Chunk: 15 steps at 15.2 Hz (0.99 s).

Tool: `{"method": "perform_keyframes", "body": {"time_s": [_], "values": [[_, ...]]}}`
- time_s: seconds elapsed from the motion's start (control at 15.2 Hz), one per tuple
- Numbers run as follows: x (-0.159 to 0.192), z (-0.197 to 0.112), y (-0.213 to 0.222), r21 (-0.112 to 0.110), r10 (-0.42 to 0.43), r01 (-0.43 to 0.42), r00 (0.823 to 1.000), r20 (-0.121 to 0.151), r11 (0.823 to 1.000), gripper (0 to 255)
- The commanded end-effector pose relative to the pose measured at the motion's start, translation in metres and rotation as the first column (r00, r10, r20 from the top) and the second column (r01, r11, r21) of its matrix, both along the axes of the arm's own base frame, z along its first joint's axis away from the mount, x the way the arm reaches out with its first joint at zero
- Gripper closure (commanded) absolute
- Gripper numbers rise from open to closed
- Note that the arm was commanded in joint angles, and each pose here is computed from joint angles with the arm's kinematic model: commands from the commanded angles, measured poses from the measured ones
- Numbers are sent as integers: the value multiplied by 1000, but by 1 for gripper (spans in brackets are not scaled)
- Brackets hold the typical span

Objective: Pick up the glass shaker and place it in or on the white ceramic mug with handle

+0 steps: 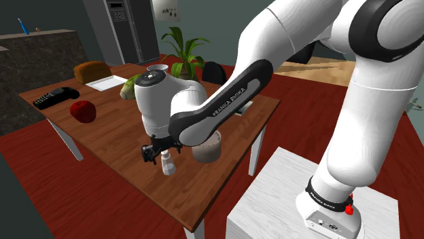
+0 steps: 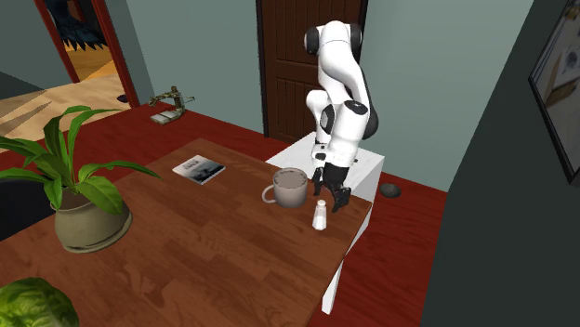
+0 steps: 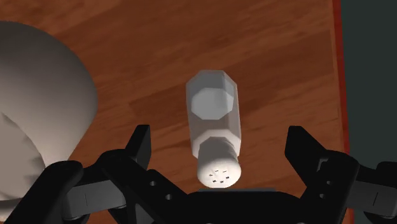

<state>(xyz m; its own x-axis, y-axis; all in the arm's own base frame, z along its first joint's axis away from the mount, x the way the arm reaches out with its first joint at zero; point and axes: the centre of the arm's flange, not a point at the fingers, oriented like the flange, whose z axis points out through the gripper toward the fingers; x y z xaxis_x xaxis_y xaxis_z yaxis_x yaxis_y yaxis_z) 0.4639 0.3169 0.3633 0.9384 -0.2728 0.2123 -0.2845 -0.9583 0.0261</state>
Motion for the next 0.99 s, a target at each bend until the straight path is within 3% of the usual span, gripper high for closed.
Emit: {"method": "perform_keyframes", "body": {"time_s": [0.0, 0.2, 0.73, 0.79, 0.92], "values": [[2, -9, 0, 0, -1, 1, 1000, 1, 1000, 0], [6, -28, -2, 0, -1, 1, 1000, 1, 1000, 0], [6, -28, -2, 0, -1, 1, 1000, 1, 1000, 0], [6, -28, -2, 0, -1, 1, 1000, 1, 1000, 255], [6, -28, -2, 0, -1, 1, 1000, 1, 1000, 255]]}}
